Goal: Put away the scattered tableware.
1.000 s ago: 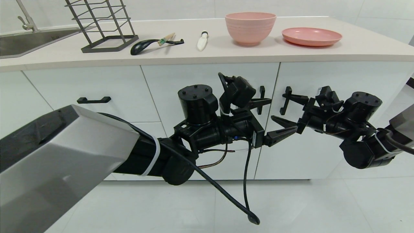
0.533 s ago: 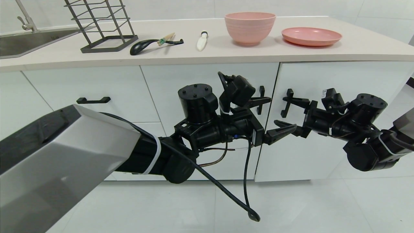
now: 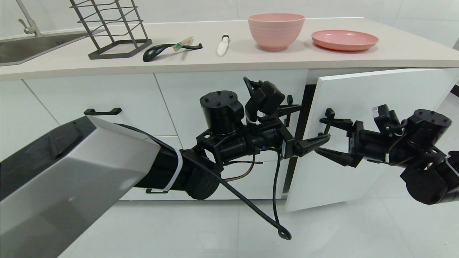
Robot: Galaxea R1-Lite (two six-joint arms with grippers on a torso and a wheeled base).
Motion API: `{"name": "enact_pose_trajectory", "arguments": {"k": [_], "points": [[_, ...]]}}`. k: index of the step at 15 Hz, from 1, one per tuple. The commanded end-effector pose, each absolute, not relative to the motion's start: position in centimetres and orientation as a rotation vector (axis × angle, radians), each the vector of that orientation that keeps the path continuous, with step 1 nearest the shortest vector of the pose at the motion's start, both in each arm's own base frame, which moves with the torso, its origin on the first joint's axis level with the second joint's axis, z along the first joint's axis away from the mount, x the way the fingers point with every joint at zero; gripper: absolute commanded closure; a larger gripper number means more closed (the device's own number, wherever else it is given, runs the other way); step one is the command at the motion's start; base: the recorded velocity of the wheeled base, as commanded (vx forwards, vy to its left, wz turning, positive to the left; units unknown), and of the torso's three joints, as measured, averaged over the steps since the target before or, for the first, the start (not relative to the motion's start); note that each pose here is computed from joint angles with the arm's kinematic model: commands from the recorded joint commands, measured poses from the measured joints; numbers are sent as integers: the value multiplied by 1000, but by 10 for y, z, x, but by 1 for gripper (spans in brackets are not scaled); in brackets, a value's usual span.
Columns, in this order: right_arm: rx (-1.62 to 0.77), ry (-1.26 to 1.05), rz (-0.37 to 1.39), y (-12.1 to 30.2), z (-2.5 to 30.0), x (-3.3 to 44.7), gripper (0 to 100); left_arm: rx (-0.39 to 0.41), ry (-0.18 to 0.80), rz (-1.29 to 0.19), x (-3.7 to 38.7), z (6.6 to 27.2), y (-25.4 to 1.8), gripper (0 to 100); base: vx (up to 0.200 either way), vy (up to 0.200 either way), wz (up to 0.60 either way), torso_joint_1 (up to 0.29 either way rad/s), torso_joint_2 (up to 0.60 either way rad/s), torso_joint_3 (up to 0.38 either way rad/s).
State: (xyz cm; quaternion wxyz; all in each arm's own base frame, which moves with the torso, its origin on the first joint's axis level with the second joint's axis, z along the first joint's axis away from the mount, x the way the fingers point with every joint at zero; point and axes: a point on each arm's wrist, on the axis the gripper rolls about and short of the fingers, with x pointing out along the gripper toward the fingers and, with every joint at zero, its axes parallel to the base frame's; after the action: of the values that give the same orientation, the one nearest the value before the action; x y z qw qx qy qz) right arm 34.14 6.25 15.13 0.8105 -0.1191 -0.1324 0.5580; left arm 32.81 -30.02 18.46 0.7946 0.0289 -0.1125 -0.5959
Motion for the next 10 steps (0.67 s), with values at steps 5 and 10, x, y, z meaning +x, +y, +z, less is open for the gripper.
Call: {"name": "enact_pose_trajectory", "arguments": {"k": [5, 10], "points": [[-250, -268, 1248, 58, 162, 293, 0, 61, -242, -1291, 350, 185, -326, 0, 0, 0, 0, 0, 0, 0], [-236, -238, 1268, 57, 154, 286, 0, 48, -316, -1372, 353, 172, -372, 0, 0, 0, 0, 0, 0, 0]]}}
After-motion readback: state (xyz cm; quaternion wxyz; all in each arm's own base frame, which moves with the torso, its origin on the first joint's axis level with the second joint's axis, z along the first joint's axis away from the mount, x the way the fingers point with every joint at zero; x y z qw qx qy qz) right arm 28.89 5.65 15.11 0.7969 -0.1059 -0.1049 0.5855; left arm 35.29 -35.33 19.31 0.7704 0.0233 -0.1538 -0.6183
